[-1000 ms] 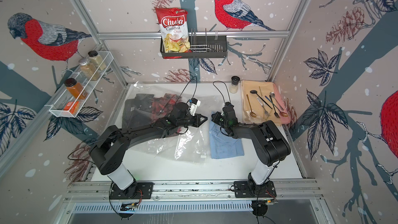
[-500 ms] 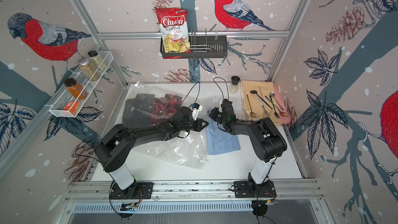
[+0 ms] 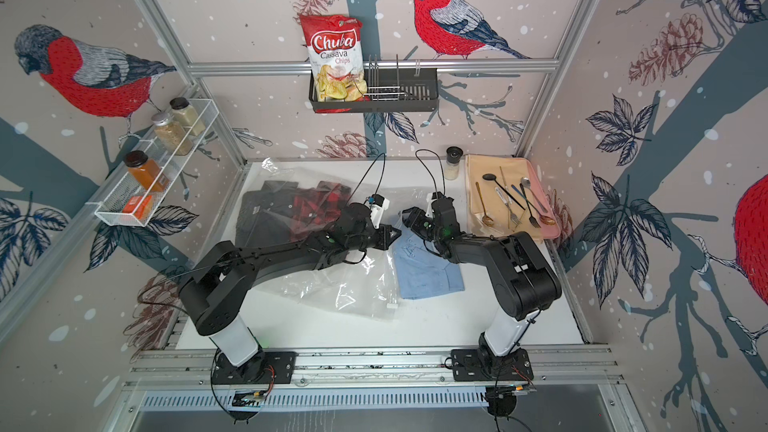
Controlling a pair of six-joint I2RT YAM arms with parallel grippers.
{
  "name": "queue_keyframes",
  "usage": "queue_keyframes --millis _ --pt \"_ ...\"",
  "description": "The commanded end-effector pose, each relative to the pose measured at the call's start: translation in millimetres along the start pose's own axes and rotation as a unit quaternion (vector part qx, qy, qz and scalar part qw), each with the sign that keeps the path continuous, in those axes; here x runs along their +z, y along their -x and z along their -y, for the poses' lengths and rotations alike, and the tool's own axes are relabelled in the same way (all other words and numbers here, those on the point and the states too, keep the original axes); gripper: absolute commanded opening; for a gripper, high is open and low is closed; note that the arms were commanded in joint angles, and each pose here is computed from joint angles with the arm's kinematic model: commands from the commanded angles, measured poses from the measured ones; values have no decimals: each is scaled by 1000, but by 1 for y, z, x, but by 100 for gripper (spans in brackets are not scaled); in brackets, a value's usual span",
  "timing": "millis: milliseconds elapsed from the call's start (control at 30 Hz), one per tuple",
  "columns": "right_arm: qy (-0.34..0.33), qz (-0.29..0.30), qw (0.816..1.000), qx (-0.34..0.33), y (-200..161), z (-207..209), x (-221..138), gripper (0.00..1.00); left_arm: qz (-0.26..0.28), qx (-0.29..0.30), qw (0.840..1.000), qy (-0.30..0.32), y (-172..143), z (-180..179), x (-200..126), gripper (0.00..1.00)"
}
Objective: Place the folded shirt into the vacuum bag
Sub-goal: Place the shirt in the vacuum bag.
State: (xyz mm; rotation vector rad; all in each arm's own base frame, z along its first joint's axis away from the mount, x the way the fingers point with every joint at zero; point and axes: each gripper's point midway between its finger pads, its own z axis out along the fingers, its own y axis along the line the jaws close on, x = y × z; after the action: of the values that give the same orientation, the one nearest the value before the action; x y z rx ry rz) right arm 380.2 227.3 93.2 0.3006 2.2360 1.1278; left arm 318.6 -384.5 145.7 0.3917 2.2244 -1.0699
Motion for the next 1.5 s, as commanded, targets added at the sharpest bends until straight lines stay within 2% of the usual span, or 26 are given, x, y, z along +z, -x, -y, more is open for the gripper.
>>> queue_keyframes --millis 0,267,433,600,700,867,1000,1100,1300,1367,1467 --pt "-25 -16 999 -18 -11 15 -19 64 -4 10 1000 25 -2 -8 6 0" --pt "-116 41 992 -32 -12 50 -102 75 -51 51 993 93 -30 -20 29 0" --pt "-176 66 982 10 -22 100 -144 80 -66 55 990 109 -41 -28 36 0" --pt "-206 70 975 49 -37 133 -165 83 -81 64 987 127 -46 -36 41 0" --pt "-200 71 975 66 -47 142 -165 84 -86 68 986 126 -47 -35 45 0" --pt "-189 21 978 82 -69 147 -155 81 -91 72 985 124 -48 -32 49 0" --pt "-166 -16 982 87 -84 144 -145 71 -96 72 985 122 -50 -31 52 0" --pt "-147 -29 985 80 -87 134 -139 59 -97 71 985 121 -51 -30 53 0" --pt "-100 -32 993 57 -77 101 -128 12 -91 73 986 116 -46 -24 50 0" --pt "-73 -37 995 53 -75 87 -124 6 -92 73 986 115 -46 -22 49 0" --pt "-45 -43 997 41 -71 67 -117 4 -91 75 986 114 -43 -19 47 0"
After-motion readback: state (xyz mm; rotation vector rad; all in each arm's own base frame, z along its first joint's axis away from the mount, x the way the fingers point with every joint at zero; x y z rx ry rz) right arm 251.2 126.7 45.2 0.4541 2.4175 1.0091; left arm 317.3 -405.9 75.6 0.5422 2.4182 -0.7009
